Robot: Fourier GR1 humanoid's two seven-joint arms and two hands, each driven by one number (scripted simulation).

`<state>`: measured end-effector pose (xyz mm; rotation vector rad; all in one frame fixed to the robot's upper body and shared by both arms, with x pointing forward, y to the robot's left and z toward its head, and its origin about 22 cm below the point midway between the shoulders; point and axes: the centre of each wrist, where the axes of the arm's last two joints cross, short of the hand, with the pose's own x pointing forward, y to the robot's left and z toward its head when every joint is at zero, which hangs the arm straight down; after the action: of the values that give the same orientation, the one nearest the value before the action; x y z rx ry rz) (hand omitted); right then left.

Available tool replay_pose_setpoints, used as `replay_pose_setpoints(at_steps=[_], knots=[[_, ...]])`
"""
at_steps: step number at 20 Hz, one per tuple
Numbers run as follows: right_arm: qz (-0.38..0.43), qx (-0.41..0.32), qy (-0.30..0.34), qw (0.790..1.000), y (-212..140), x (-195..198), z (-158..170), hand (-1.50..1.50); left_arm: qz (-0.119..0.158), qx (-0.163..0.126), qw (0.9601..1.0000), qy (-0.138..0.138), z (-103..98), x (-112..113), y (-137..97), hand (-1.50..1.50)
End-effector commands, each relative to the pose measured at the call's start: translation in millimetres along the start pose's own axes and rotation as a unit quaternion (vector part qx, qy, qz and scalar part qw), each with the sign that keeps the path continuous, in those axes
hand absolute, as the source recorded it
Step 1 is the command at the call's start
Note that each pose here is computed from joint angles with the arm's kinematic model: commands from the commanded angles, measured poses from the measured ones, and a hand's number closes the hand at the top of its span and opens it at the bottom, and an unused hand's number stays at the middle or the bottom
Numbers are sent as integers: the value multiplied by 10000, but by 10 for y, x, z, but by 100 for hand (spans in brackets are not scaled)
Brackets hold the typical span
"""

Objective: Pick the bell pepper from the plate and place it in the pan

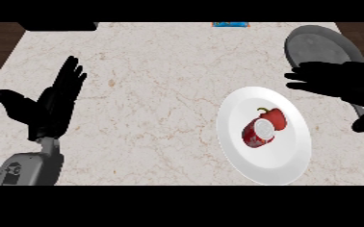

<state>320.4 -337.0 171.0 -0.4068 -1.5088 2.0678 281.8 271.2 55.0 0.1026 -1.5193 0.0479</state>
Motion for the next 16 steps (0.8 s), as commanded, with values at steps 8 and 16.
replay_pose_setpoints(at_steps=[8,16], knots=[[78,178,149,9997,103,343,-341,-150,-38,-72,9999,59,-79,107,5,0],[-69,133,317,9994,378,201,-374,-150,71,21,10000,-1,55,14,54,0]])
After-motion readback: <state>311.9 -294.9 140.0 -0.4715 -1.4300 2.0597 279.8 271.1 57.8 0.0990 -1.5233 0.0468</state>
